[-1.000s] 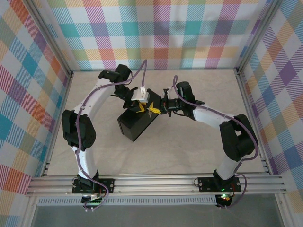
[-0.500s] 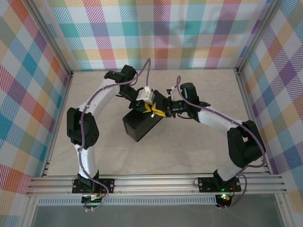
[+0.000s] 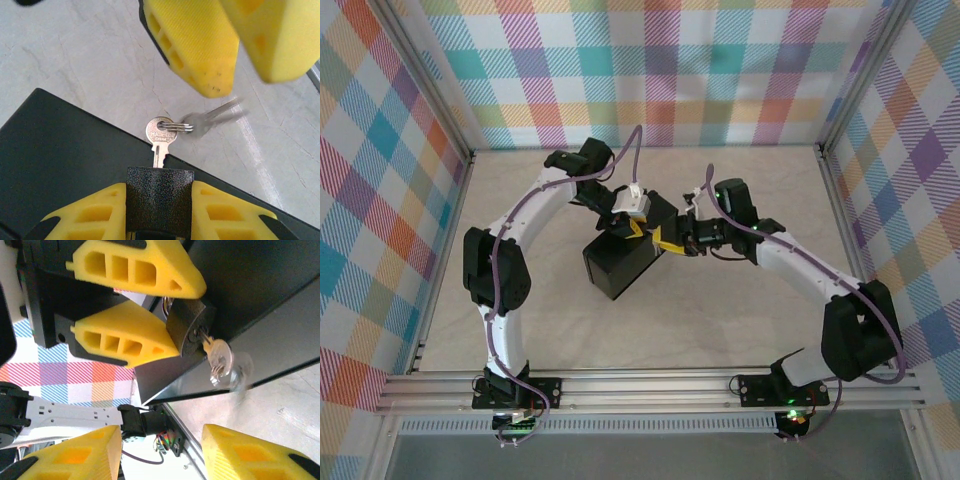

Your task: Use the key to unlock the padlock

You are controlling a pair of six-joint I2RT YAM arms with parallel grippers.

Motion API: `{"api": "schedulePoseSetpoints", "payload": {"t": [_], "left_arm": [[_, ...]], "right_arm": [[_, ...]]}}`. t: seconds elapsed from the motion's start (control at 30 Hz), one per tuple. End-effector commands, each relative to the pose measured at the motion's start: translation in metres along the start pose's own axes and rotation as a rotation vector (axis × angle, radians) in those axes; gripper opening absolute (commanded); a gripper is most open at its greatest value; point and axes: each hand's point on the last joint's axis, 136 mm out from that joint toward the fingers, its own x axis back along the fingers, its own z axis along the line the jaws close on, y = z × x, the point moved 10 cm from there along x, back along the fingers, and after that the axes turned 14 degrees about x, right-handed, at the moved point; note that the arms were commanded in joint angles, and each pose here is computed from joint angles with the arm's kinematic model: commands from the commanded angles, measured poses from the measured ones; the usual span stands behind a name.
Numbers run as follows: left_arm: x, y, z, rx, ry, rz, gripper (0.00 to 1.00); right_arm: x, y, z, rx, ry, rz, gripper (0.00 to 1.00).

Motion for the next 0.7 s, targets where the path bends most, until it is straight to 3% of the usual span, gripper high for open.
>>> {"api": "schedulePoseSetpoints", "payload": {"t": [0.0,0.23,0.4,0.67], "left_arm": [[-0.014,-0.014,0.006,0.04,-0.014,0.068,0.2],[-0.015,-0.016,0.003,0.039,-0.037,0.061,0.2],[-0.014,-0.014,0.0,0.03,-0.053,0.049,0.2],[-0.013,-0.013,-0.001,0.025,-0.059,0.039,0.2]], "right_arm": [[0.006,-0.011,-0.006,0.017,-0.044,0.038,0.48],[0.006,-0.007,-0.012,0.025,-0.066,0.003,0.48],[0.001,0.006,-0.015,0.06,-0.072,-0.07,0.42],[-0.006,0.016,-0.019,0.065,-0.049,-0.083,0.35]]}}
